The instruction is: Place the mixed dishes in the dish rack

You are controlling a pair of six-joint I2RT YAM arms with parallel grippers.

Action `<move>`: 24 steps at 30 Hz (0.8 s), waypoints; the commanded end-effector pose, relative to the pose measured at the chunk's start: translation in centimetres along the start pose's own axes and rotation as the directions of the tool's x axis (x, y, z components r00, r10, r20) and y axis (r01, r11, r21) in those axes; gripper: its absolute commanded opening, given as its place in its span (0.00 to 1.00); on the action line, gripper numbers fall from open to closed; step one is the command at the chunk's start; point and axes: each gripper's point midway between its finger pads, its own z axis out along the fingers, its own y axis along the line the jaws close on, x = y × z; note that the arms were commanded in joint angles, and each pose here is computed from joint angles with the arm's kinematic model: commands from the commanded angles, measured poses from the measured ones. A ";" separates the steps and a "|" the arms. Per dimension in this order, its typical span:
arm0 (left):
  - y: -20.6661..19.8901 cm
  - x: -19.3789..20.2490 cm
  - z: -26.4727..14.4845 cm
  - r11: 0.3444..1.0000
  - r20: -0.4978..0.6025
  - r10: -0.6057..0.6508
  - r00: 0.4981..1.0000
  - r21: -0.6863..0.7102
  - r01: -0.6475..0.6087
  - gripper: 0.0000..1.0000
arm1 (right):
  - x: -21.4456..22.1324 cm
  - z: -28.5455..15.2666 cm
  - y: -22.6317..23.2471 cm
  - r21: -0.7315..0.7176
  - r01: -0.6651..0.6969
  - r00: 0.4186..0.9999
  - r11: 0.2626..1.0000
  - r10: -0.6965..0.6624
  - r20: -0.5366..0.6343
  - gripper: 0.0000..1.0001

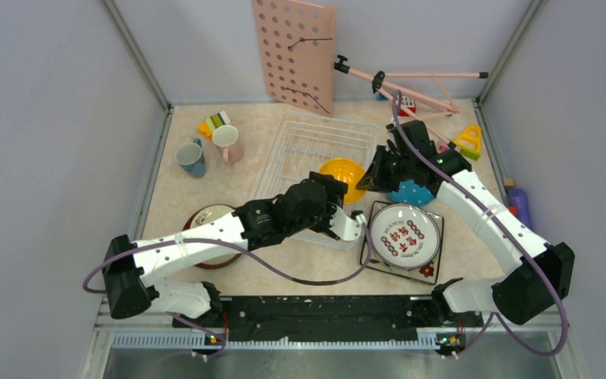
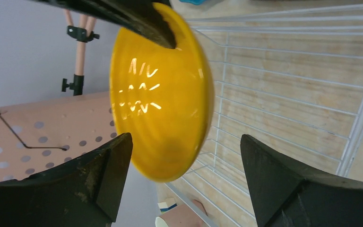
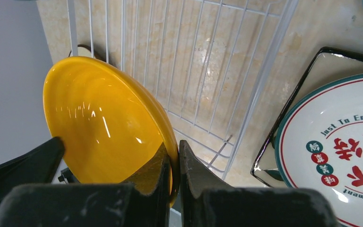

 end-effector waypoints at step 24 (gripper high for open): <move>0.2 -3.9 -1.8 0.969 0.215 -0.246 0.945 0.018 0.248 0.00 | -6.8 -5.6 1.3 -0.200 -0.026 0.946 0.979 0.089 0.311 0.89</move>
